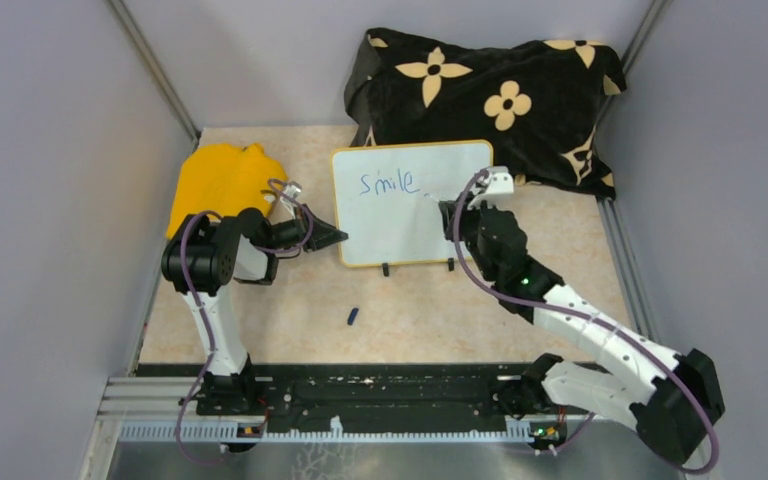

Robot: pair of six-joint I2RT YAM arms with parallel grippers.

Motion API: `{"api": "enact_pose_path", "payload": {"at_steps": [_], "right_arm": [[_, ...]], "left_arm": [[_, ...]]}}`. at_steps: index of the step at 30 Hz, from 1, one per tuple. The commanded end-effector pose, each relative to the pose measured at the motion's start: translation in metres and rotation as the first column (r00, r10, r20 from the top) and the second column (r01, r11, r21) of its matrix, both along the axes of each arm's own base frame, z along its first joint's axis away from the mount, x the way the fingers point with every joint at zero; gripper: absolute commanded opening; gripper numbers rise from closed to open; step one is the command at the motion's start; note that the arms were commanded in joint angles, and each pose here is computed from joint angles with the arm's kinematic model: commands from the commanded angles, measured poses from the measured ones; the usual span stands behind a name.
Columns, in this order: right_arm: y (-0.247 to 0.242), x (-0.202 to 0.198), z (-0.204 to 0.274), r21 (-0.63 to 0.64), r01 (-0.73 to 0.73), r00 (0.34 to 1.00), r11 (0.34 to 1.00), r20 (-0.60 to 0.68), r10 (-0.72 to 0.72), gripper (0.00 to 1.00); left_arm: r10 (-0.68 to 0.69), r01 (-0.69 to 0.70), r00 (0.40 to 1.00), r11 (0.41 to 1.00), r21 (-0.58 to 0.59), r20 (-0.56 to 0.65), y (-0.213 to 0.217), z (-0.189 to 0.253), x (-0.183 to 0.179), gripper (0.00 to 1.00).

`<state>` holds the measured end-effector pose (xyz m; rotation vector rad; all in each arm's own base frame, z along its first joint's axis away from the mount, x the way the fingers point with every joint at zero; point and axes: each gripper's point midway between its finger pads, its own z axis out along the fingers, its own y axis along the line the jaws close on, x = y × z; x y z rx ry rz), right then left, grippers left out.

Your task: Write a sentence on the whiteboard

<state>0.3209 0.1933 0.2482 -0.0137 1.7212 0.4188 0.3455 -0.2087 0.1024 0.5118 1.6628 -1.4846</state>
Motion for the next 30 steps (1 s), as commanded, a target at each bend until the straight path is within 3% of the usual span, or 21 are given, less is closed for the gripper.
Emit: {"api": "enact_pose_path", "payload": {"at_steps": [1,8,15,24,30], "right_arm": [[-0.003,-0.025,0.028,0.026,-0.063,0.996,0.998,0.057,0.061,0.0],[0.003,-0.06,0.039,-0.026,-0.114,0.989,0.993,0.09,0.116,0.0],[0.019,-0.078,0.009,-0.087,-0.14,0.988,0.986,0.054,0.146,0.0],[0.059,-0.06,-0.027,-0.121,-0.163,0.986,0.979,0.02,0.167,0.0],[0.062,-0.046,-0.027,-0.062,-0.09,0.994,0.994,0.062,0.093,0.0]], "left_arm": [[-0.005,0.005,1.0,1.0,0.003,0.008,-0.001,-0.001,0.002,0.0],[-0.004,0.004,1.0,1.0,0.009,0.006,-0.001,-0.002,0.002,0.0],[-0.004,0.004,1.0,1.0,0.01,-0.002,-0.001,-0.005,0.002,0.0],[-0.003,0.003,1.0,1.0,0.01,-0.01,-0.001,-0.009,0.001,0.0],[-0.002,0.002,1.0,1.0,0.005,0.002,-0.001,-0.004,0.002,0.0]]}}
